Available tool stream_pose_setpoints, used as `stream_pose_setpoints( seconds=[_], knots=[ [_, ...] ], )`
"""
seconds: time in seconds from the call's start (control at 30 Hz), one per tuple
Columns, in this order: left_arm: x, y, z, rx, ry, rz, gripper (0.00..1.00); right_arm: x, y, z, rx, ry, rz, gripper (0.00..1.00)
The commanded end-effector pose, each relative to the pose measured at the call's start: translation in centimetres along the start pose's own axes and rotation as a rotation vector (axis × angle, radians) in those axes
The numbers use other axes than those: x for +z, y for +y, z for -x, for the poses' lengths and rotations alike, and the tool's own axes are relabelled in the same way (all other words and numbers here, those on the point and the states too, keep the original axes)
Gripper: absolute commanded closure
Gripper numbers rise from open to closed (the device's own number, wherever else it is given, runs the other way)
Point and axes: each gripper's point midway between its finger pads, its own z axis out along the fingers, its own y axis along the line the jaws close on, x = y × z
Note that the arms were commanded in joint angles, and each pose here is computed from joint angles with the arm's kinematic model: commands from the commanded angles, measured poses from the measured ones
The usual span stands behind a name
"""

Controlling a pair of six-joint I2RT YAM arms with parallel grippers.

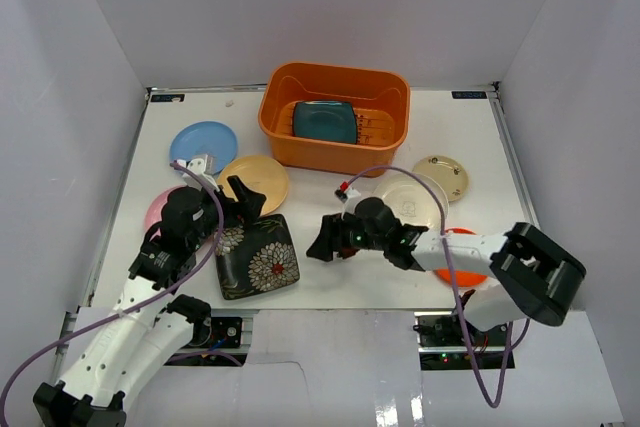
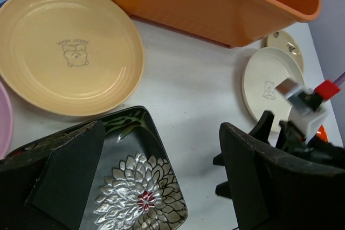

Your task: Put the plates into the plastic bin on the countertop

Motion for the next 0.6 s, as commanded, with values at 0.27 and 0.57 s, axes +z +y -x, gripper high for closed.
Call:
stream_pose_setpoints(
  seconds=[0.27, 0.57],
  knots=[
    [-0.8, 2.1, -1.7, -0.125, 0.079, 0.151, 0.02, 5.7, 3.8, -3.9, 0.155, 0.069, 0.216, 0.39],
    [-0.9, 3.0, -2.6, -0.154, 0.127, 0.215, 0.02, 9.7, 4.1, -4.2, 0.308, 0.066, 0.284, 0.67]
  ],
)
